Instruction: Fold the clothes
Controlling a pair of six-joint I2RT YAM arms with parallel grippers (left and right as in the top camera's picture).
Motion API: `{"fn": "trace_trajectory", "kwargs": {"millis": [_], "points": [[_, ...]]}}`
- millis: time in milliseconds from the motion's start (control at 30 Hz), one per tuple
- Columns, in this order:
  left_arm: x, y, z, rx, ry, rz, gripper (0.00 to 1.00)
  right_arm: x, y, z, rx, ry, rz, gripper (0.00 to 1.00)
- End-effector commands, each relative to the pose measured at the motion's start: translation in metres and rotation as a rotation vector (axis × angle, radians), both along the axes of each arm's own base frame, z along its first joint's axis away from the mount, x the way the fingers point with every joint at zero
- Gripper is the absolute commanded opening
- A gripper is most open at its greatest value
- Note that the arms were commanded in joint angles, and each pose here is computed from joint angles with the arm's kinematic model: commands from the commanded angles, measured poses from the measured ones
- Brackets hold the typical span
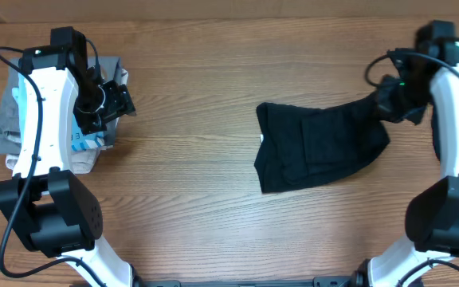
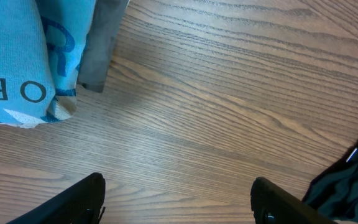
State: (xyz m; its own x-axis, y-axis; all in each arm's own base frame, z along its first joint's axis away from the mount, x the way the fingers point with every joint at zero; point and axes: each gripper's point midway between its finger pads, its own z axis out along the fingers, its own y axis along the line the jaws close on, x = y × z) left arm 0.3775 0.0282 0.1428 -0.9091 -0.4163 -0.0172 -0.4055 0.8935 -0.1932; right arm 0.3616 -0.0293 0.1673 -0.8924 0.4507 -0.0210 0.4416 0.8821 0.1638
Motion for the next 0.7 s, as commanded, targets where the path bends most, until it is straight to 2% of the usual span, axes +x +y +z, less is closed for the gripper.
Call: {"fn": "trace_trajectory", "kwargs": {"millis": [0,233,500,667], "points": [[0.001,-0.001,-0.001,0.008,-0.004,-0.018,0.79,-0.001,0.041,0.015,0.018,-0.030,0.118,0.04],[0.003,-0.001,-0.001,0.009,-0.010,-0.018,0.81,-0.006,0.119,0.017,0.095,-0.046,0.295,0.04],[0.003,-0.001,-0.001,0.009,-0.011,-0.018,0.83,-0.011,0.160,-0.012,0.086,-0.050,0.399,0.04],[0.003,-0.001,-0.001,0.009,-0.011,-0.018,0.84,-0.006,0.186,-0.036,0.106,-0.081,0.365,0.04]]}}
